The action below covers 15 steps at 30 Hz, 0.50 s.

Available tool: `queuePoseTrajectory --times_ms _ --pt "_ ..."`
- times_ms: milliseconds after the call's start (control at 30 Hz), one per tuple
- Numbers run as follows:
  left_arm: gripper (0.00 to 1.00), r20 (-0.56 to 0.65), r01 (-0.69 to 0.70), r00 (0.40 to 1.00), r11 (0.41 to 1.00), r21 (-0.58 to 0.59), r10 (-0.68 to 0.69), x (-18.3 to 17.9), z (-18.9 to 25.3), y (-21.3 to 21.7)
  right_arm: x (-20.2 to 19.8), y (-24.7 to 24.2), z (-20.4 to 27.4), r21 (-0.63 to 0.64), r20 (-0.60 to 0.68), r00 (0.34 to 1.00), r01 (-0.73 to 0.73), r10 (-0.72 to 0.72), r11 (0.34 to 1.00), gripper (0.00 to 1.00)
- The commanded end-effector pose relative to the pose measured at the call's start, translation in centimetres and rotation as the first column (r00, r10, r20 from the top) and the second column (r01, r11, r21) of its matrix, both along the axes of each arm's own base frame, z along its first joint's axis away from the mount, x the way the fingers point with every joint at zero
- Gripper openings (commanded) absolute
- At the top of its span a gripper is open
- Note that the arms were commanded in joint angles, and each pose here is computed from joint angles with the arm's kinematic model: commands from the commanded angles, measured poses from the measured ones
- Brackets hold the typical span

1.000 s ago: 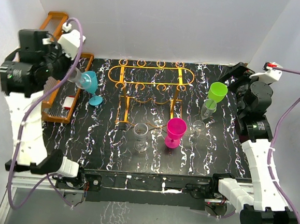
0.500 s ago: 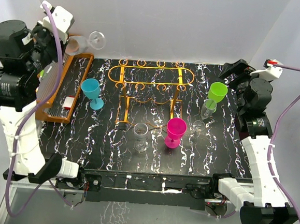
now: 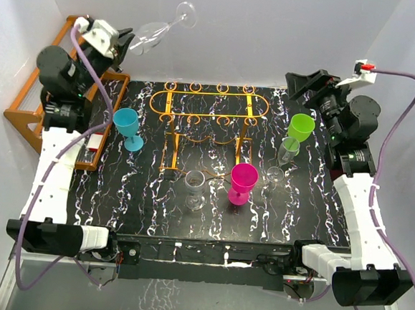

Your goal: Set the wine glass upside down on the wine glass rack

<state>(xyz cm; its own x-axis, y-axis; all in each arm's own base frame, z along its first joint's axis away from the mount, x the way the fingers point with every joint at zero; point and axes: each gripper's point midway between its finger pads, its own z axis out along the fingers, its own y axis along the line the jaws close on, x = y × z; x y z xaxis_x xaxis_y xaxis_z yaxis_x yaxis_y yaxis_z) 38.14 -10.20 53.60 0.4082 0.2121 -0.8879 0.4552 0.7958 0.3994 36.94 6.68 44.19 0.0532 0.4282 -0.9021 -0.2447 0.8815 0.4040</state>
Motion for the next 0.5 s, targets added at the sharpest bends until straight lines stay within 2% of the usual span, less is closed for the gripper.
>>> queuePoseTrajectory --times_ms 0,100,167,333,367,467 --pt "0.00 0.657 0.114 0.744 0.992 0.054 -0.121 -8.5 10.2 -2.2 -3.3 5.2 7.4 -0.011 0.242 0.917 -0.324 0.317 0.946 0.98" --pt "0.00 0.740 0.092 0.663 0.994 0.066 -0.110 -9.3 10.5 -3.6 -4.3 6.4 8.6 0.022 0.315 0.865 -0.419 0.392 0.908 0.98" --pt "0.00 0.809 0.066 0.573 0.991 0.112 -0.130 -9.9 9.5 -4.9 -4.1 6.9 9.1 0.055 0.343 0.841 -0.463 0.419 0.884 0.98" --pt "0.00 0.937 -0.058 0.312 0.981 0.186 -0.159 -11.9 7.6 -9.3 -3.4 8.1 10.7 0.120 0.387 0.787 -0.560 0.481 0.820 0.98" --pt "0.00 0.957 -0.105 0.241 0.976 0.191 -0.161 -12.4 7.3 -10.2 -3.4 8.3 11.1 0.133 0.401 0.776 -0.575 0.487 0.807 0.98" --pt "0.00 0.982 -0.168 0.082 0.969 0.181 -0.169 -13.4 5.8 -13.0 -4.1 8.9 12.4 0.140 0.468 0.723 -0.629 0.508 0.765 0.96"
